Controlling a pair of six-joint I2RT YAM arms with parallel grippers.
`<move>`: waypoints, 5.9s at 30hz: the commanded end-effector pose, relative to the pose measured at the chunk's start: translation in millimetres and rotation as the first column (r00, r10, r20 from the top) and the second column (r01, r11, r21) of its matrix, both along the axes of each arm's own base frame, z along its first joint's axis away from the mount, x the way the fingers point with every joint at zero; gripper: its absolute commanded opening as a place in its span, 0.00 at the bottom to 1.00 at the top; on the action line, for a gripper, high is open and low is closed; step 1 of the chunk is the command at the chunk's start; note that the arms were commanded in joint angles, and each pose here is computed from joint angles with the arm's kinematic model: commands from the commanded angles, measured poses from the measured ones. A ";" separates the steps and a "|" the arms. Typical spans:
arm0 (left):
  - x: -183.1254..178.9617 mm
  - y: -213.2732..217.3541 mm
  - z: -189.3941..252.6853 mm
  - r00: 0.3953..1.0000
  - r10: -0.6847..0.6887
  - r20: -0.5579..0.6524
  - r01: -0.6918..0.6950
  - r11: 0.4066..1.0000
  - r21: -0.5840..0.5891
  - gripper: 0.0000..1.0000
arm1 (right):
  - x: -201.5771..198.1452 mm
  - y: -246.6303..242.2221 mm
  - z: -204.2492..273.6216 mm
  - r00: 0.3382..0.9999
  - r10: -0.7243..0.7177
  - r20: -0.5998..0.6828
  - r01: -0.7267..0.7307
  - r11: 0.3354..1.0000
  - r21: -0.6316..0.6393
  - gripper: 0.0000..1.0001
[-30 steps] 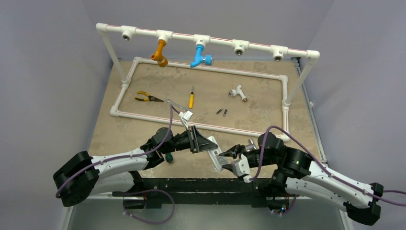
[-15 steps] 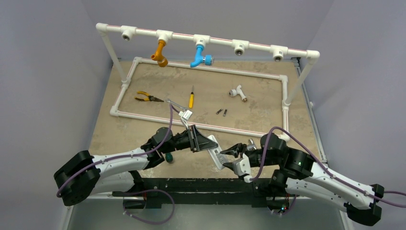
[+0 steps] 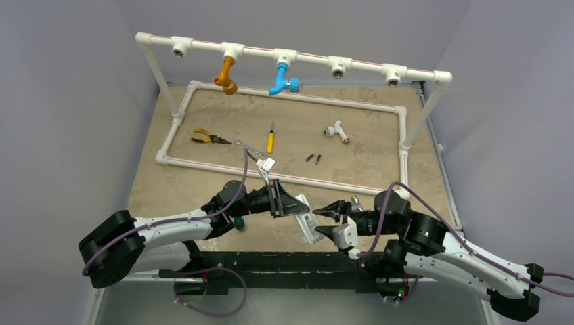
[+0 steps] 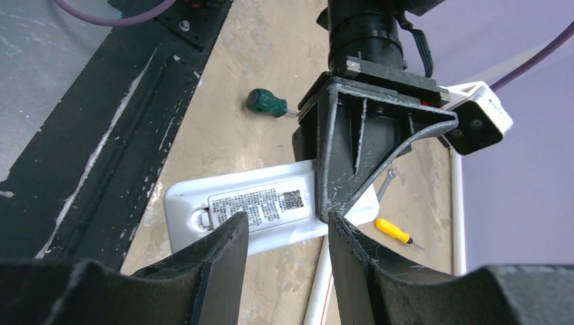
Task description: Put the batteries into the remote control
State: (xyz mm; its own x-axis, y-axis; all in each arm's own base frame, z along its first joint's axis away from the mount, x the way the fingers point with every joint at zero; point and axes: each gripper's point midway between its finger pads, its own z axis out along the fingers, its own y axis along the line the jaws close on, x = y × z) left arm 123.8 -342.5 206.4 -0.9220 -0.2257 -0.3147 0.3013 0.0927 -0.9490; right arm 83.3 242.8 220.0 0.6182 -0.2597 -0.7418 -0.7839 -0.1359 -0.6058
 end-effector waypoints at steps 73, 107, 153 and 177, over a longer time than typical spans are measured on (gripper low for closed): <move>-2.4 -11.0 19.3 0.999 -0.039 0.021 0.040 0.997 -0.063 0.00 | -7.5 -5.9 17.6 0.999 0.030 0.023 -0.030 0.999 0.020 0.47; 6.3 -10.9 -9.9 1.000 0.006 -0.014 -0.006 1.000 0.004 0.00 | 4.7 19.5 16.9 0.916 -0.332 -0.226 0.341 0.940 0.001 0.42; -12.7 -13.6 1.7 0.993 -0.110 0.031 0.111 0.993 -0.041 0.00 | -25.5 5.8 -31.8 0.988 -0.147 -0.051 0.137 0.977 -0.162 0.45; -15.2 -18.4 0.8 0.989 -0.144 0.021 0.145 0.988 -0.048 0.00 | 3.3 7.0 -5.3 0.968 -0.227 0.108 0.236 0.968 -0.084 0.43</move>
State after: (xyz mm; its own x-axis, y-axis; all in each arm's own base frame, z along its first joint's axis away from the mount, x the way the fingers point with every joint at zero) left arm 120.2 -353.5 175.9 -0.9465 -0.1488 -0.2863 0.2714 0.1129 -0.9558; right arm 65.7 243.7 181.1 0.5710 -0.4956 -0.6545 -0.7968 -0.1423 -0.5873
